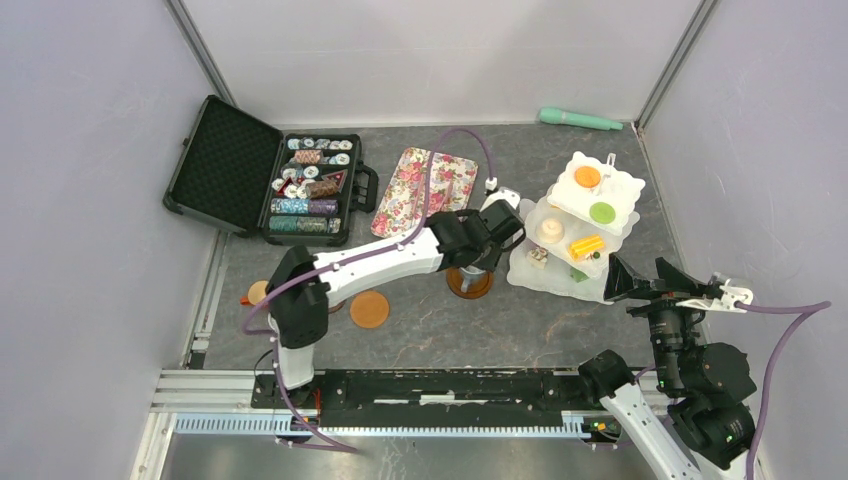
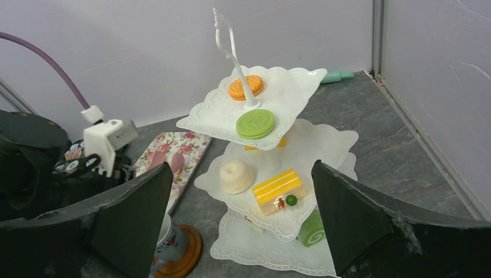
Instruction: Serve the afternoon tea
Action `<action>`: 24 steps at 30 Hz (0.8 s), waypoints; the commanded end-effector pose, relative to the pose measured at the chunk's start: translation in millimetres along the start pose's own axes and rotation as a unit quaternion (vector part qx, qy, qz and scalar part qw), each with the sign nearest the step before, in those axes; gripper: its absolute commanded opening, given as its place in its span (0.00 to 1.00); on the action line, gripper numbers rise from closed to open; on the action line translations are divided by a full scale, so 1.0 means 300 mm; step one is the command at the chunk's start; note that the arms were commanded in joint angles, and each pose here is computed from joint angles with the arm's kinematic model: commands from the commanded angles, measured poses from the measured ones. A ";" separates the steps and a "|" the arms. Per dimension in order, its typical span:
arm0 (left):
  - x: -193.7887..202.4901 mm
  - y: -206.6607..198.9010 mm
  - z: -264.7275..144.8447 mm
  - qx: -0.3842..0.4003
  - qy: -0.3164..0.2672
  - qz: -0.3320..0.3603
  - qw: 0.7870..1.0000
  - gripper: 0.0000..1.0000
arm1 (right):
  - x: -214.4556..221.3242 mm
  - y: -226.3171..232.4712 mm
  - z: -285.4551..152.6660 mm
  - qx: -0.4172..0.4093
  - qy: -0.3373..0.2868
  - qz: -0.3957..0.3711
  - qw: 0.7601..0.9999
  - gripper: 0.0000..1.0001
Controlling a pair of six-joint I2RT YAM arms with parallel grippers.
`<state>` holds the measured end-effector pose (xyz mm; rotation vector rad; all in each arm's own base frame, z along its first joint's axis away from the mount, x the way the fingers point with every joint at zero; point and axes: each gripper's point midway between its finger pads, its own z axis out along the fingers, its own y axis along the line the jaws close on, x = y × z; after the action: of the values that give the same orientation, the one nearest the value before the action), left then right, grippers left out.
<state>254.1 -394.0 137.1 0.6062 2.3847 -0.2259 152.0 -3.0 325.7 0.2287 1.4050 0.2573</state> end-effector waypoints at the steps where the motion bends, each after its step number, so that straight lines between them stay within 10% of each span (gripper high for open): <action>1: -0.083 0.048 -0.151 0.006 -0.045 -0.008 0.999 0.49 | -0.078 -0.015 -0.070 -0.019 -0.057 0.034 0.998 0.98; 12: 0.200 0.389 -0.312 -0.074 -0.036 -0.100 0.992 0.63 | -0.049 0.000 -0.055 -0.029 -0.053 0.035 0.998 0.98; 24: 0.629 0.584 -0.137 -0.148 0.081 -0.172 0.971 0.27 | -0.038 0.045 -0.030 -0.054 -0.049 0.039 0.997 0.98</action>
<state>180.7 -148.2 63.3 0.1860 2.5987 0.0813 163.8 14.1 310.8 0.1858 1.4288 0.2981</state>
